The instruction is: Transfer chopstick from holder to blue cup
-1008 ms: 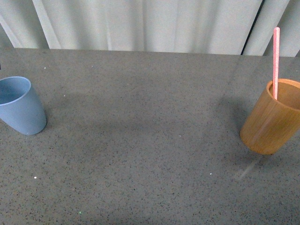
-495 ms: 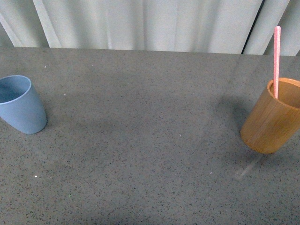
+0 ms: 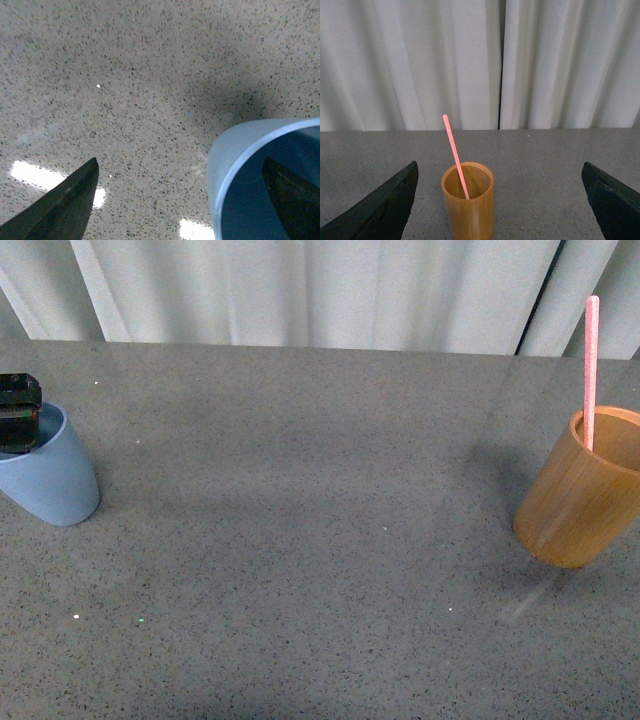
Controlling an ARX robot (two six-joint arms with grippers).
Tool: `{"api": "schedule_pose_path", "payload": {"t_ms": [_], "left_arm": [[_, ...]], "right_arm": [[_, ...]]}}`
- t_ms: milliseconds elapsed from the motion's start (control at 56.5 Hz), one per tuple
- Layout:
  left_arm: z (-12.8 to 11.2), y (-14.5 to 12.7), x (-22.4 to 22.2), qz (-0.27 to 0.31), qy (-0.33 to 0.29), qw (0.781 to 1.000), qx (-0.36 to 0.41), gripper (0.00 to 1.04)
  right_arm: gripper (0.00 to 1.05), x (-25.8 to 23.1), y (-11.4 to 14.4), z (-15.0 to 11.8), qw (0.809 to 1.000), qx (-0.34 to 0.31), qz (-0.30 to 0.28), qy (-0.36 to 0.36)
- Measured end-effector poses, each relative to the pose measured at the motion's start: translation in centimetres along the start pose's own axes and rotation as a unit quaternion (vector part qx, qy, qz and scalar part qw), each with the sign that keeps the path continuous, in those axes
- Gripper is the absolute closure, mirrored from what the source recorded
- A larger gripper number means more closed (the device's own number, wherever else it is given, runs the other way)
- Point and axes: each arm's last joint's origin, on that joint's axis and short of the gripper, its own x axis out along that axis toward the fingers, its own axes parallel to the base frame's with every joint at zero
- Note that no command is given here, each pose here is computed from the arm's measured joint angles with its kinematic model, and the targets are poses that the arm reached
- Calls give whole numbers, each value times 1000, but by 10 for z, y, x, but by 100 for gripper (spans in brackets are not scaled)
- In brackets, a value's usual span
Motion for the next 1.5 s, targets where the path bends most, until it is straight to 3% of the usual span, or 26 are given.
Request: {"api": "schedule_pose_path", "payload": {"t_ms": [301, 495, 637, 761, 938, 1327, 1504], "left_arm": [[-1, -24, -8, -81, 29, 996, 4, 74], [-1, -38, -24, -107, 28, 994, 23, 101], [0, -56, -49, -137, 12, 989, 46, 101], [-3, -86, -94, -198, -17, 977, 78, 101], [-31, -140, -129, -257, -23, 957, 131, 101], [-80, -194, -109, -236, 16, 955, 181, 101], [-90, -212, -99, -226, 28, 953, 198, 101]], "right_arm": [[10, 0, 0, 0, 1000, 0, 0, 0], [10, 0, 0, 0, 1000, 0, 0, 0], [10, 0, 0, 0, 1000, 0, 0, 0], [10, 0, 0, 0, 1000, 0, 0, 0], [10, 0, 0, 0, 1000, 0, 0, 0], [10, 0, 0, 0, 1000, 0, 0, 0], [10, 0, 0, 0, 1000, 0, 0, 0]]}}
